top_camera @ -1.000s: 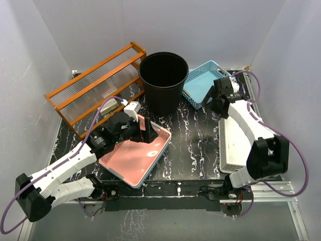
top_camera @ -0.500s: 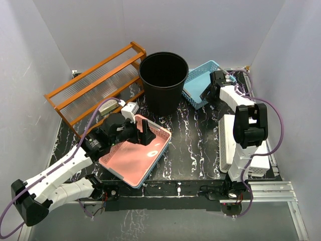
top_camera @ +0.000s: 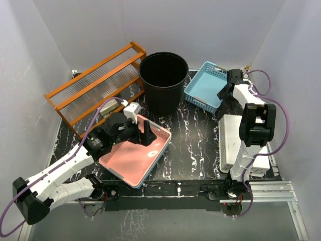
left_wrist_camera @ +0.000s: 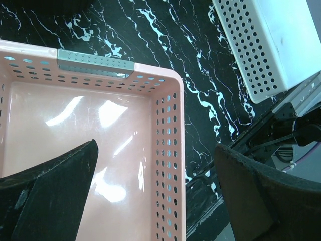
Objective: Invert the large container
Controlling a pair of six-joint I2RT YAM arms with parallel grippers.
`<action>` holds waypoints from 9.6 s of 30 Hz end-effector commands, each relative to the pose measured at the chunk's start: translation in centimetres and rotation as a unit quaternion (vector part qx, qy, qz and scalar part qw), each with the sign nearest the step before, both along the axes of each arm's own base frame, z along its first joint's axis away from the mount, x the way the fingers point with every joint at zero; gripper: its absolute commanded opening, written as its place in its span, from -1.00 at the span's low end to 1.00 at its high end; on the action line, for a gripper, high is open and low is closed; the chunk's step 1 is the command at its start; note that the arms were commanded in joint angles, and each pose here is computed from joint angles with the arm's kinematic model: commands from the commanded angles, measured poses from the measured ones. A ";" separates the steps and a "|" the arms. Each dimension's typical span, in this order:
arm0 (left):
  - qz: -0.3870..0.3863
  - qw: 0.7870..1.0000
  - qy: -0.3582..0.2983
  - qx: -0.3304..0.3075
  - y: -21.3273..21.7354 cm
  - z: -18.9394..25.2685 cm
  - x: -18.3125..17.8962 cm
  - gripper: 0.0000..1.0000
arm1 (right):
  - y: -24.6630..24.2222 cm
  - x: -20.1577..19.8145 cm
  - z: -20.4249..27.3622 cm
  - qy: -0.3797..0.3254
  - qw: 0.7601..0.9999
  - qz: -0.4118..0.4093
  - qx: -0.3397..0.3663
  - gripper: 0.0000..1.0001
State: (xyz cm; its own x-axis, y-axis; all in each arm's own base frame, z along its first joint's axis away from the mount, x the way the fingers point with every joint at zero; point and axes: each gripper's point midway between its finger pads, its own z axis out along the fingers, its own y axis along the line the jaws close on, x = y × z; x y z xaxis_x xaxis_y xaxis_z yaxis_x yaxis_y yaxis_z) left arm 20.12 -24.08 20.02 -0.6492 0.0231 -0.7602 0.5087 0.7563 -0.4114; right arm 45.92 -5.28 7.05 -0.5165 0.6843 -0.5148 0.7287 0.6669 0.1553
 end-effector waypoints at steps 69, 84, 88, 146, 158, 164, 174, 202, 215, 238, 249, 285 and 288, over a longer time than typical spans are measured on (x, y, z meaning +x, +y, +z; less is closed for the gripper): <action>0.043 0.998 -0.047 -0.004 3.1 4.1 -0.4 0.97 | 17.4 11.4 19.7 -0.262 0.930 0.252 0.044 -1.00; 0.053 0.998 -0.046 -0.003 4.0 5.0 -0.9 0.97 | 17.8 7.7 23.2 -0.341 0.848 0.336 0.228 -1.00; 0.052 0.998 -0.040 -0.005 3.8 4.6 -1.0 0.97 | 17.0 6.7 22.9 -0.347 0.835 0.349 0.245 -1.00; -0.037 0.998 -0.049 -0.020 -0.6 5.3 -0.1 0.97 | 3.8 3.8 11.5 -0.315 0.840 0.245 0.368 -1.00; -0.047 0.997 -0.053 -0.021 -1.1 5.9 0.1 0.97 | 0.2 2.4 8.3 -0.280 0.875 0.167 0.358 -1.00; -0.049 0.997 -0.051 -0.022 -1.4 5.7 0.3 0.97 | -1.5 1.5 6.0 -0.258 0.891 0.120 0.355 -0.89; -0.045 0.998 -0.046 -0.018 -1.1 5.5 0.2 0.97 | -1.7 0.6 3.5 -0.234 0.903 0.095 0.347 -0.28; 0.065 0.995 -0.068 0.024 2.7 5.0 2.1 0.97 | 4.0 0.4 18.0 -0.265 0.947 0.176 0.032 0.52; 0.139 0.985 -0.062 0.080 5.3 3.4 3.5 0.97 | 24.6 -8.3 24.5 -0.263 0.854 0.449 -0.011 0.97; 0.021 0.997 -0.003 0.080 2.5 1.5 -1.1 0.97 | 24.8 -1.2 28.7 -0.297 0.906 0.302 -0.018 0.96; -0.002 0.997 -0.007 0.074 1.4 1.0 -0.9 0.97 | 22.0 1.1 24.5 -0.235 0.919 0.317 -0.005 0.89; 0.060 0.996 -0.065 0.034 1.6 4.5 1.6 0.97 | 14.4 -8.3 22.4 -0.326 0.915 0.236 -0.010 -1.00; 0.053 0.996 -0.059 0.029 1.3 4.1 1.3 0.97 | 12.8 -10.6 20.2 -0.309 0.926 0.216 -0.025 -1.00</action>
State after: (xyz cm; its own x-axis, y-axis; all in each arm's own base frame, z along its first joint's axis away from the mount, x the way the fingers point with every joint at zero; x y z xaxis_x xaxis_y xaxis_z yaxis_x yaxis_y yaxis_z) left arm 21.62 -22.82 24.68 -0.5489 0.0150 -0.8357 0.4745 0.8287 -0.2968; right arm 35.79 8.66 25.37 -0.4690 0.3877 -0.7935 0.1521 0.9205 0.3599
